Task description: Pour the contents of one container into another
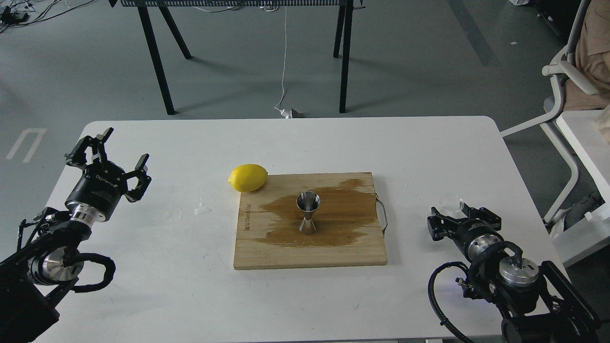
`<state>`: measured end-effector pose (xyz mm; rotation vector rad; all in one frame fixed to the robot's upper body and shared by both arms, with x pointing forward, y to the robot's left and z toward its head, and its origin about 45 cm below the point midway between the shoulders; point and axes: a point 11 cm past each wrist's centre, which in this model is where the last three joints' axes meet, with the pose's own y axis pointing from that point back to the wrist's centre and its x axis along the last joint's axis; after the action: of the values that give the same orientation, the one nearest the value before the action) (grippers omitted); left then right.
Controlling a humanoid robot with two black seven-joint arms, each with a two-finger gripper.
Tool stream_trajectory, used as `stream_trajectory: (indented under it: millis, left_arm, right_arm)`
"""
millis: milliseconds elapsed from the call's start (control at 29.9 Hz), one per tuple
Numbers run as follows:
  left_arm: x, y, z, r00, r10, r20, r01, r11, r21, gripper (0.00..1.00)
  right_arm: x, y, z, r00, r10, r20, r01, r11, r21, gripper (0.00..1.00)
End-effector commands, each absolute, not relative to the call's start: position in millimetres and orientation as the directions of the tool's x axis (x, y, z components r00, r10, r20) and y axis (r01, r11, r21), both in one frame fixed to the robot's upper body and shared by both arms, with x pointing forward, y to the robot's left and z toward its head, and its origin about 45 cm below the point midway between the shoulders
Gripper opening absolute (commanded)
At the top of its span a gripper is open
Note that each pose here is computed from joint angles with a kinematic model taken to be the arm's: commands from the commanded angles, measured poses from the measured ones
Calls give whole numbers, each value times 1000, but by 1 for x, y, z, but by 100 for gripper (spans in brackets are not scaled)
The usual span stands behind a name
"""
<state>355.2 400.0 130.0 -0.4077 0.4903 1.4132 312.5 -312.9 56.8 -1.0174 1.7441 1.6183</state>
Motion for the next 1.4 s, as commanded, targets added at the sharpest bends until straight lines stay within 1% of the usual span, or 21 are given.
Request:
stream_trajectory:
  millis: [0, 167, 435, 635, 769, 870, 970, 1070, 1171, 1271, 1371]
  left_arm:
    - [355, 401, 130, 87, 830, -552, -993, 117, 18, 90]
    - [355, 400, 130, 88, 830, -551, -993, 118, 19, 90]
    - [355, 400, 130, 88, 829, -553, -993, 117, 18, 90]
    - [355, 402, 130, 83, 831, -550, -993, 113, 21, 90]
    - [355, 404, 129, 78, 833, -547, -994, 109, 24, 90]
    - [354, 404, 129, 77, 834, -547, -994, 108, 25, 90]
    - [354, 404, 128, 76, 834, -546, -994, 107, 26, 90]
    - [354, 404, 128, 76, 834, -546, -994, 107, 26, 90]
    - [355, 405, 129, 76, 835, -545, -994, 107, 24, 90]
    - [355, 404, 130, 79, 834, -545, -994, 108, 22, 90]
    - [356, 404, 131, 82, 835, -544, -994, 110, 20, 90]
  right_arm:
    - [311, -314, 57, -564, -162, -810, -820, -9, 573, 96]
    - [307, -315, 58, -557, -163, -814, -824, -13, 566, 97]
    - [312, -305, 75, -507, -167, -845, -852, -47, 521, 97]
    - [307, -302, 82, -489, -174, -855, -861, -65, 505, 97]
    - [300, -306, 99, -443, -203, -873, -882, -77, 465, 97]
    - [301, -308, 122, -333, -240, -912, -925, -103, 365, 97]
    - [309, -316, 146, -156, -277, -948, -965, -160, 206, 97]
    - [326, -319, 176, 34, -317, -948, -968, -247, 48, 97]
    - [338, -320, 191, 161, -319, -934, -952, -300, -62, 97]
    - [347, -328, 194, 242, -317, -917, -941, -309, -141, 97]
    - [356, -336, 182, 198, -326, -924, -955, -277, -107, 97]
